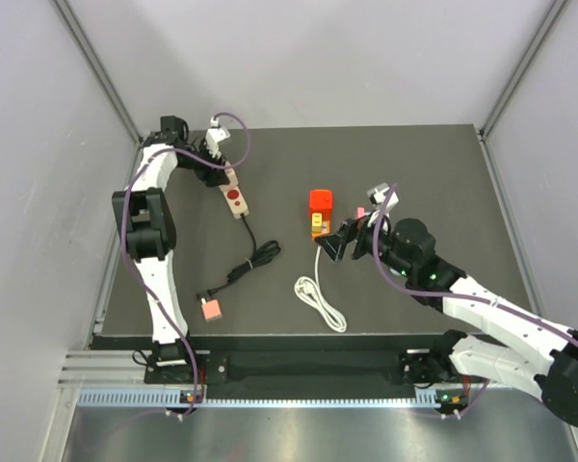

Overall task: Insert the plug
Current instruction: Insert the plug into the socket.

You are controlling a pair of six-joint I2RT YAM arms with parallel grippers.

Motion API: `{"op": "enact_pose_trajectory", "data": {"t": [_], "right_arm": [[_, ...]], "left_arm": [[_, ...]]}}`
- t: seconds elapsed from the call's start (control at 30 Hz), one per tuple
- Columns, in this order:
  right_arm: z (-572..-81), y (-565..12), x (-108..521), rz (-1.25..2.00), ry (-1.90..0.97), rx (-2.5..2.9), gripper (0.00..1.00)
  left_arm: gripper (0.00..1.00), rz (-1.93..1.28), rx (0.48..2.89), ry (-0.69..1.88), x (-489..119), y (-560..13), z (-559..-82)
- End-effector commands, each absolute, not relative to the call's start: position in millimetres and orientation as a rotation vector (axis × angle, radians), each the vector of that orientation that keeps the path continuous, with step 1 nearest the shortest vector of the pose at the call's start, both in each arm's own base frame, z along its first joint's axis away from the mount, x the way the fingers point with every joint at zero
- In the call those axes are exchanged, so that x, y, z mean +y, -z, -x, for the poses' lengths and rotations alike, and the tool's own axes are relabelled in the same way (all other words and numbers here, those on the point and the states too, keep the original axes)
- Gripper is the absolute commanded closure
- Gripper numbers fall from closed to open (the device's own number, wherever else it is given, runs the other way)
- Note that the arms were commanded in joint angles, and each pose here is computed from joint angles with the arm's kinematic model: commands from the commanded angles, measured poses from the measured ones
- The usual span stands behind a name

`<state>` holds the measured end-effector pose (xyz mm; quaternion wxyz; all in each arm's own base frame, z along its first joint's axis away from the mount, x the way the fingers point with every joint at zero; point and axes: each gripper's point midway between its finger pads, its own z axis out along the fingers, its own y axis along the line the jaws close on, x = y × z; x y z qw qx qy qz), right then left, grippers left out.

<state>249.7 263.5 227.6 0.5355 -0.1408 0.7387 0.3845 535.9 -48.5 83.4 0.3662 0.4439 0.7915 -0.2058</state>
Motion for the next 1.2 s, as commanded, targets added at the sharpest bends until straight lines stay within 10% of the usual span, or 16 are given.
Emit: {"op": "enact_pose_trajectory", "data": {"t": [0.0, 0.33, 0.4, 0.53, 0.6, 1.17], "right_arm": [[-254.7, -264.2, 262.4, 0.326, -0.942, 1.664, 0.0], [-251.0, -268.4, 259.4, 0.318, -0.957, 1.653, 0.0], [-250.3, -270.8, 258.7, 0.319, -0.957, 1.648, 0.0], [-247.5, -276.0, 256.2, 0.307, -0.969, 1.636, 0.0], [-245.6, -275.7, 255.6, 0.303, -0.976, 1.634, 0.0], [-243.9, -291.6, 241.3, 0.288, -0.918, 1.601, 0.0]], "left_arm": [[0.96, -1.13, 2.503, 0.442, 9.3, 45.5, -479.2], [0.74, -1.072, 2.461, 0.356, 8.1, 24.6, -504.5], [0.48, -1.059, 2.44, 0.345, 2.4, 12.9, -512.2], [0.43, -0.99, 2.355, 0.356, -7.2, -25.4, -524.0], [0.02, -0.956, 2.348, 0.358, -9.6, -33.8, -524.0], [0.01, -0.541, 2.161, 0.244, -18.4, -158.9, -544.1]]}}
